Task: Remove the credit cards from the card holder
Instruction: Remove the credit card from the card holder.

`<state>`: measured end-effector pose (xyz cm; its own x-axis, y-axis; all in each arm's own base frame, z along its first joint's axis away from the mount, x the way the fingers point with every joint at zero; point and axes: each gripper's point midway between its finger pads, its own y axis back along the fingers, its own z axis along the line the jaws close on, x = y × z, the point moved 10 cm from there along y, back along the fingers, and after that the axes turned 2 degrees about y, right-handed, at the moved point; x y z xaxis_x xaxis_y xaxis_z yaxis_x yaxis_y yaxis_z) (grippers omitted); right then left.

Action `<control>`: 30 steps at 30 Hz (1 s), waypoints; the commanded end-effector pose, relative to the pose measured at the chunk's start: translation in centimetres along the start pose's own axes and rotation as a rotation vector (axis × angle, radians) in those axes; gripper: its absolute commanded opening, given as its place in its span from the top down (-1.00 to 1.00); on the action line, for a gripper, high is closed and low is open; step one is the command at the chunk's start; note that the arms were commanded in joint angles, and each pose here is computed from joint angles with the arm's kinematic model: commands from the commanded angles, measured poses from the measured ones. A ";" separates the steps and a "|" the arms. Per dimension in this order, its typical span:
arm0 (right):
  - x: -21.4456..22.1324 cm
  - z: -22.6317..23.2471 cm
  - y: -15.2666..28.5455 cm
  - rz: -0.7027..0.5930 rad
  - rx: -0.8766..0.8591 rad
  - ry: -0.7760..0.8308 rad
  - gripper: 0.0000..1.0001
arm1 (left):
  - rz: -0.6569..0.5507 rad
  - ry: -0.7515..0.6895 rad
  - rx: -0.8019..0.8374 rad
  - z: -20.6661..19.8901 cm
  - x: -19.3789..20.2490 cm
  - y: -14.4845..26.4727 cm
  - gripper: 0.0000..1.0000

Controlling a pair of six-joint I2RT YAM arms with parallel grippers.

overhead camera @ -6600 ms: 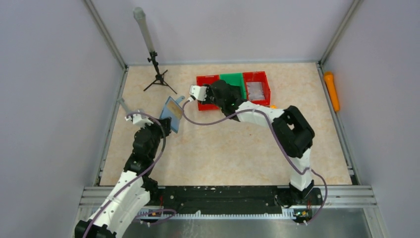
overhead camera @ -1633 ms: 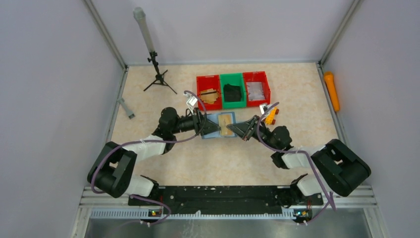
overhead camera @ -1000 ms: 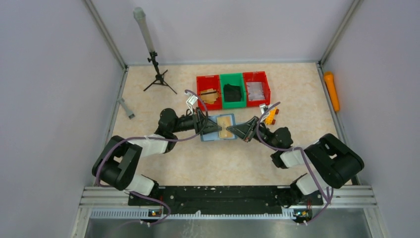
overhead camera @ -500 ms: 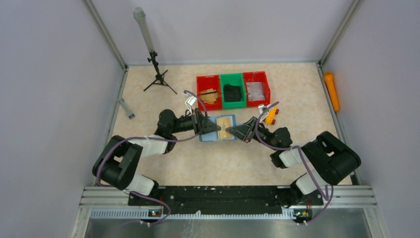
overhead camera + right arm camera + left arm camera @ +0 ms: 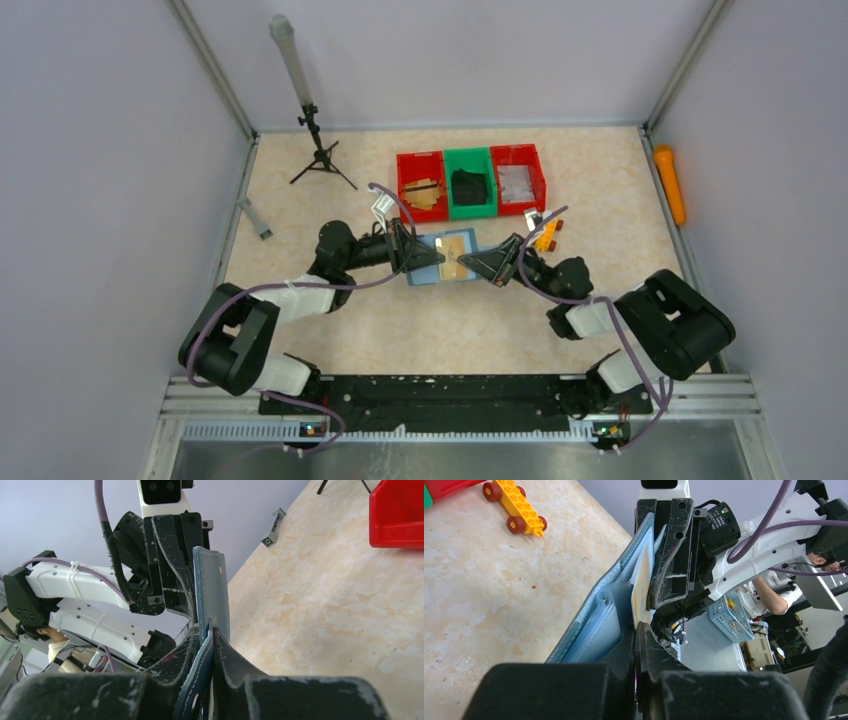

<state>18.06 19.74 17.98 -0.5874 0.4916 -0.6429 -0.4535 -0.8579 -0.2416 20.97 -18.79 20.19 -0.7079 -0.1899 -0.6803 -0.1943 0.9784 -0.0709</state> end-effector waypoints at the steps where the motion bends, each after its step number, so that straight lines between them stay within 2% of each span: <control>1: -1.9 2.0 0.1 -0.108 -0.133 0.093 0.78 | -0.033 -0.044 -0.016 0.0 -0.5 0.3 1.00; 9: -2.3 1.9 0.6 -0.131 -0.136 0.083 0.86 | -0.042 -0.036 -0.032 0.3 -0.6 0.5 1.00; 12: -2.3 1.9 0.7 -0.134 -0.135 0.081 1.00 | -0.043 -0.035 -0.034 0.3 -0.6 0.5 1.00; 30: -2.8 1.0 1.5 -0.186 -0.061 0.091 1.00 | -0.056 -0.039 -0.048 0.3 -0.8 0.9 1.00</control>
<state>18.73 17.87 16.96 -0.5839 0.5441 -0.6025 -0.5443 -0.8130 -0.2068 21.63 -18.03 19.48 -0.7223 -0.2146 -0.6574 -0.2531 0.9667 -0.0374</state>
